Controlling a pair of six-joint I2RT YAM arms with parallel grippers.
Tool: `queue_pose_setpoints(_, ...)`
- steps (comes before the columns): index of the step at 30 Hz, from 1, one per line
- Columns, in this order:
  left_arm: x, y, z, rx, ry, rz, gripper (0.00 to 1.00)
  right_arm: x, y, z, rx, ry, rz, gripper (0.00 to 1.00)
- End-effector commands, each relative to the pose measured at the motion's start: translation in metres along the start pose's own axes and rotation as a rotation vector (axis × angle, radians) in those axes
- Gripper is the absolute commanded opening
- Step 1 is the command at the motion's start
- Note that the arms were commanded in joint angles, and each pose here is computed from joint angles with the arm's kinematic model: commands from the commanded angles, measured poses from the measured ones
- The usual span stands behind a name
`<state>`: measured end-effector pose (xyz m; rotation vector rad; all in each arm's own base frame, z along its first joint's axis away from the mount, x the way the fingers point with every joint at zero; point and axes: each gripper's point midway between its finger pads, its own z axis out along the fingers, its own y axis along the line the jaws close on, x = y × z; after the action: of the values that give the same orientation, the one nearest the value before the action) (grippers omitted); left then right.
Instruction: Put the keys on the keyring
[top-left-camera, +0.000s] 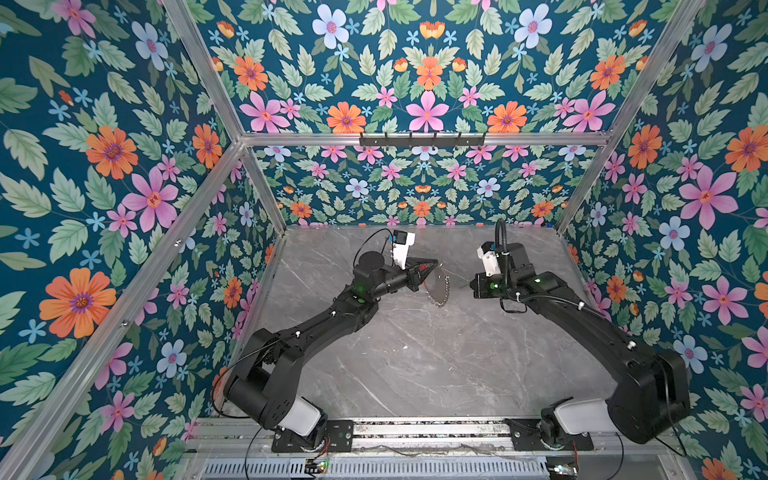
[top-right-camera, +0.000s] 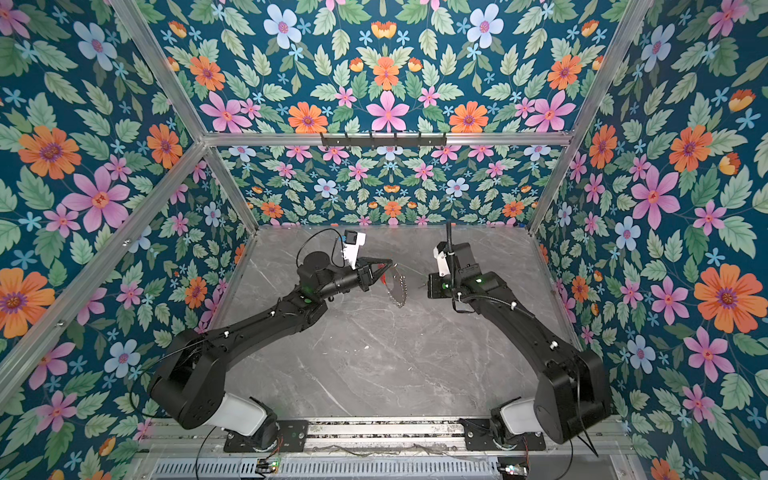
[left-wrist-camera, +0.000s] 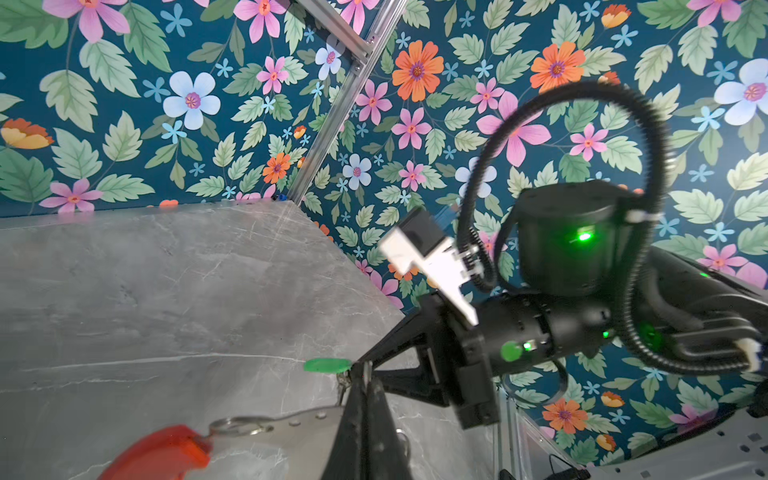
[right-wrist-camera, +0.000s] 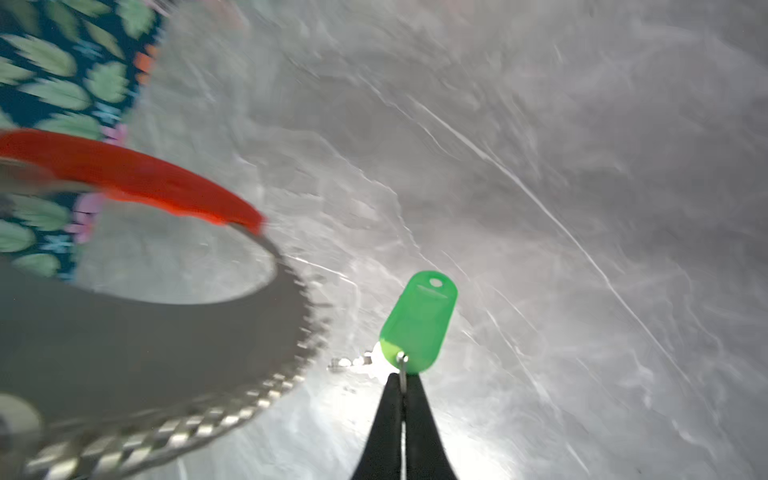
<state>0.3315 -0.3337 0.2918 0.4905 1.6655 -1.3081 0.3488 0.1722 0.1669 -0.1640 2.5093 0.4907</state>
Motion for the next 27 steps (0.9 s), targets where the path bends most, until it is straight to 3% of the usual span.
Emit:
queue_pose_setpoints(1, -0.002, 0.000, -0.001, -0.001, -0.010, 0.033, 0.00, 0.034, -0.030, 0.020, 0.143, 0.144, 0.043, 0.00)
queue_pose_setpoints(10, 0.001, 0.000, -0.001, -0.001, -0.002, 0.038, 0.00, 0.074, -0.059, 0.074, 0.261, 0.367, 0.084, 0.00)
queue_pose_setpoints(20, 0.001, -0.002, -0.009, -0.013, -0.006, 0.048, 0.00, 0.063, -0.064, 0.106, 0.299, 0.413, 0.080, 0.00)
queue_pose_setpoints(27, 0.001, -0.002, -0.010, -0.017, -0.006, 0.054, 0.00, 0.048, -0.056, 0.101, 0.272, 0.381, 0.081, 0.18)
